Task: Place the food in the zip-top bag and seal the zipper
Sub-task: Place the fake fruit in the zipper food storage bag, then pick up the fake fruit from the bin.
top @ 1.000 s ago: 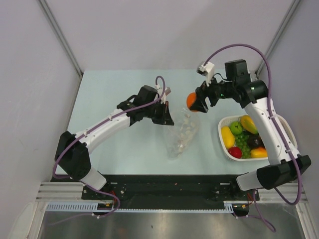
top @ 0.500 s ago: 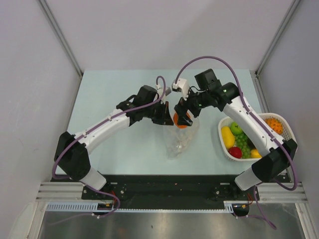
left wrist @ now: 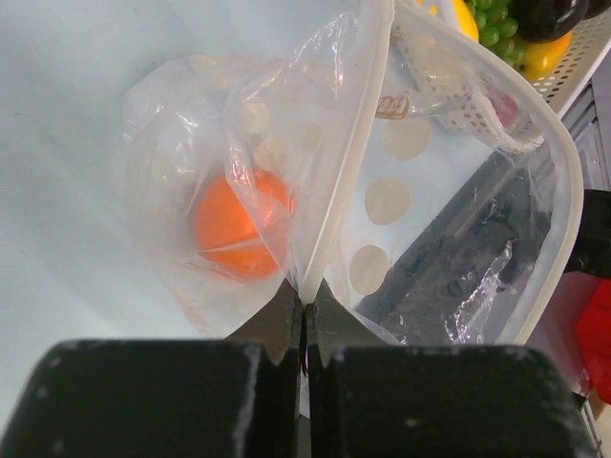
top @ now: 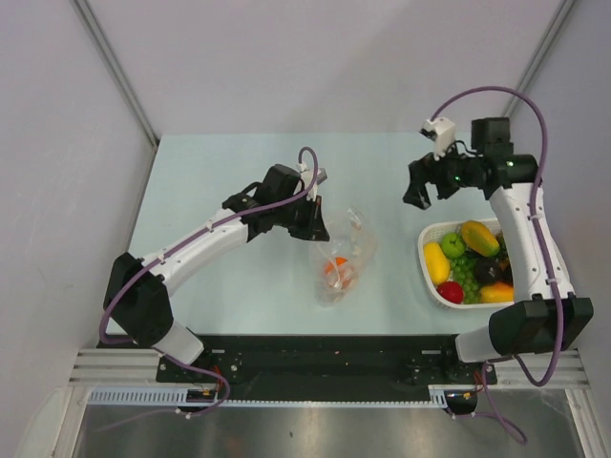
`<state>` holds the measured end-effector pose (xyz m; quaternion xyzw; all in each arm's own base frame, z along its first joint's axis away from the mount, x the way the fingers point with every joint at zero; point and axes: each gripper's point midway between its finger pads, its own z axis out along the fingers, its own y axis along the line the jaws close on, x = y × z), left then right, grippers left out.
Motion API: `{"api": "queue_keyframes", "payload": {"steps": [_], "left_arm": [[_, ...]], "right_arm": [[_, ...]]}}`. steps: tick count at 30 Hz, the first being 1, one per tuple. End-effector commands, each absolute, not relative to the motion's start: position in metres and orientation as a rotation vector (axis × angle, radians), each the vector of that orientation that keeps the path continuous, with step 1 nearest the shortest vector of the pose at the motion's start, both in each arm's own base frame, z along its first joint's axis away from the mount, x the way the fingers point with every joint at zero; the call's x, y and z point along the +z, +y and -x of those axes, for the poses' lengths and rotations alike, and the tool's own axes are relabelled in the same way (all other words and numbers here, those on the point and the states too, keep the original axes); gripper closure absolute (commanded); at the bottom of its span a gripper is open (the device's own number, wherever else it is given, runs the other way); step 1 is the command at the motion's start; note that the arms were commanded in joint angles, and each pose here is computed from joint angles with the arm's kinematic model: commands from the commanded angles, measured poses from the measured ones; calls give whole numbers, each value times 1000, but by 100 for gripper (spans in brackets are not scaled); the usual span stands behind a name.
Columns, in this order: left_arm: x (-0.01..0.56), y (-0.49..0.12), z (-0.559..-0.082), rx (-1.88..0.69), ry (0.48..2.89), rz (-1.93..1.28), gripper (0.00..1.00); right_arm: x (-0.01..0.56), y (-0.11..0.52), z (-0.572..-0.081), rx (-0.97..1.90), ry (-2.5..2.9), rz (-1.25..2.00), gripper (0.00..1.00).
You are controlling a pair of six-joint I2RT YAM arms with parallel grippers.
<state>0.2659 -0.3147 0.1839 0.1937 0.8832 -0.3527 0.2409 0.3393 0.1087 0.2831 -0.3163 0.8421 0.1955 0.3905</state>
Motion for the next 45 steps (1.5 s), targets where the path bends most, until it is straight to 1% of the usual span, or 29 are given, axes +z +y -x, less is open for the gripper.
{"api": "queue_keyframes", "payload": {"steps": [1,2,4,8,11,15,16,21,23,27,29,30,32,33,36,38,39,40,45], "left_arm": [[211,-312,-270,-952,2334,-552,100],[210,-313,-270,-953,2339,-551,100],[209,-314,-270,-958,2343,-552,100],[207,-315,-271,-962,2349,-546,100],[206,-312,-276,-923,2357,-516,100],[202,-309,-280,-889,2368,-498,100],[202,-309,-281,-886,2369,-491,100],[196,-302,-282,-830,2389,-491,100],[195,-301,-283,-811,2396,-498,100],[197,-299,-280,-812,2387,-537,100],[198,-299,-279,-810,2392,-542,100],[196,-299,-280,-803,2398,-538,100],[196,-300,-276,-827,2399,-551,100],[199,-301,-276,-839,2387,-557,100],[201,-303,-273,-867,2377,-560,100],[203,-301,-276,-845,2370,-548,100],[203,-301,-277,-839,2372,-546,100],[203,-300,-278,-830,2373,-546,100],[205,-300,-280,-818,2361,-562,100]], "right_arm": [[258,38,-327,318,2256,703,0],[241,22,-323,275,2313,679,0],[226,-15,-320,191,2375,631,0],[195,-61,-314,73,2481,579,0],[174,-78,-317,21,2531,573,0],[153,-91,-332,-45,2528,564,0],[142,-92,-334,-34,2553,553,0],[120,-101,-349,-35,2576,544,0],[109,-101,-349,-25,2599,552,2],[101,-104,-344,-33,2622,563,12],[102,-103,-341,-33,2622,563,24],[104,-102,-340,-31,2619,560,35],[117,-97,-341,-13,2595,548,45],[122,-95,-341,2,2586,542,52],[155,-80,-345,64,2515,525,61],[173,-56,-344,161,2469,549,62],[196,-46,-349,174,2412,557,63],[208,-29,-349,237,2373,585,64],[283,79,-340,463,2123,789,65]]}}
